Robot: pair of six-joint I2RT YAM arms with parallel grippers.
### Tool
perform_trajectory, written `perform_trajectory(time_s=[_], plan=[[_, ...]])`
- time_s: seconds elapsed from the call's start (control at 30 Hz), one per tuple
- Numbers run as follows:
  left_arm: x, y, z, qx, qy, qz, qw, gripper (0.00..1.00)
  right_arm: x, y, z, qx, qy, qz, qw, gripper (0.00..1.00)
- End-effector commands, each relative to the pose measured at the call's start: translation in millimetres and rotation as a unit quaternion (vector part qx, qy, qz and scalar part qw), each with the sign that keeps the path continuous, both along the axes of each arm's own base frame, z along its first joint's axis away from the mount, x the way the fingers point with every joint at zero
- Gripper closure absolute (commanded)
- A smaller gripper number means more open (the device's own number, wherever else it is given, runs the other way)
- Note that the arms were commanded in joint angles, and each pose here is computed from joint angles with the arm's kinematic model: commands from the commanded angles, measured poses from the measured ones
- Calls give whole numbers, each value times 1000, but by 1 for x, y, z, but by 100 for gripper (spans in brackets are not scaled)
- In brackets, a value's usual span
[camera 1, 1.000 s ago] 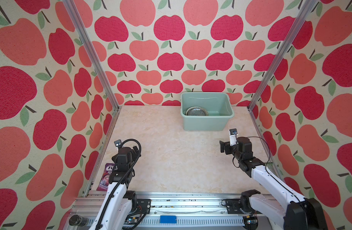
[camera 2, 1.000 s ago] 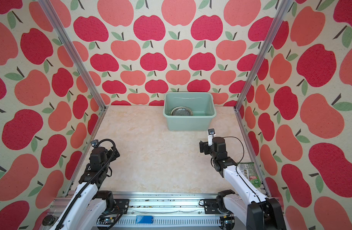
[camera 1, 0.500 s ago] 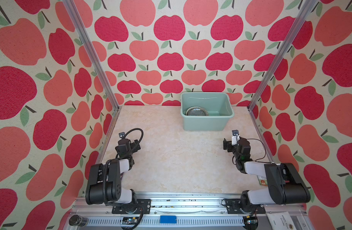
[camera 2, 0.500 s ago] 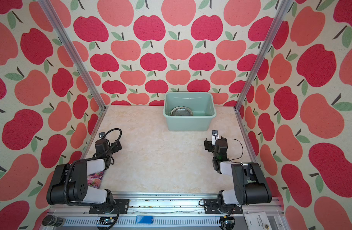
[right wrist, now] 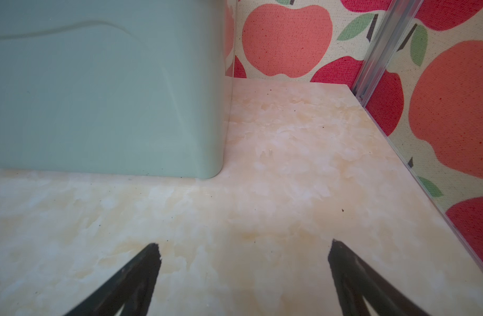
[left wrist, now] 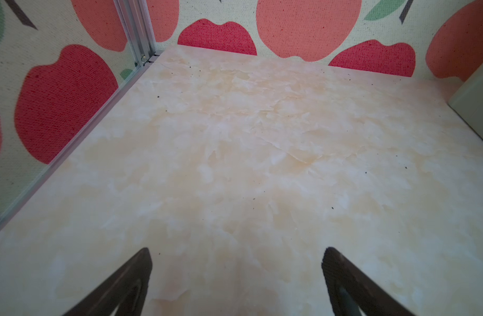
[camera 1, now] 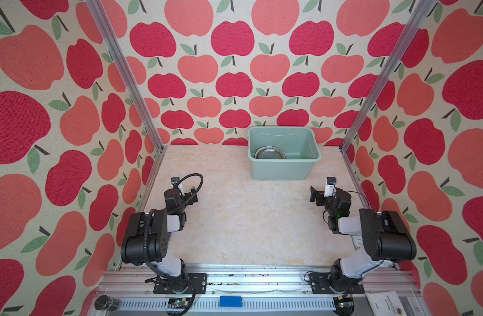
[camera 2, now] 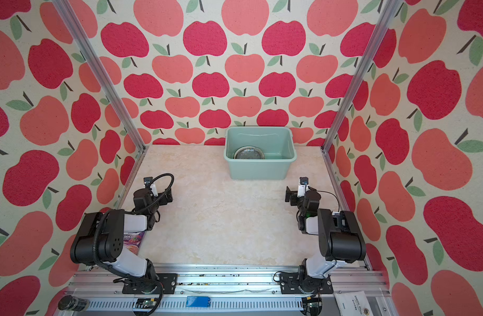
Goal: Place the plates into the plastic bin on the countertop
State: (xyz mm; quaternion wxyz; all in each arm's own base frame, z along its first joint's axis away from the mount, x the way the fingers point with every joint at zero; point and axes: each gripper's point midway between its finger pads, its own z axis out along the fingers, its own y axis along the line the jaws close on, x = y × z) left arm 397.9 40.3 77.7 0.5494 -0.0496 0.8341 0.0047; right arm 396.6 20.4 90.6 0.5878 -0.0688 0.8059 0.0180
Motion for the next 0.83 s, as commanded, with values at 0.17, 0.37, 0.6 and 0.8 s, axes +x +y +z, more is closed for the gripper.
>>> perform_trajectory(time_s=[0.17, 0.37, 0.6, 0.8], plan=[[0, -6, 3, 29, -19, -6, 999, 1, 1, 5, 1, -6, 2, 4, 1000, 1], [0, -6, 3, 29, -18, -7, 999, 1, 0, 5, 0, -7, 3, 4, 1000, 1], [0, -6, 3, 29, -18, -6, 999, 1, 3, 5, -1, -7, 9, 4, 1000, 1], [0, -6, 3, 29, -19, -6, 999, 1, 1, 5, 0, -8, 3, 4, 1000, 1]])
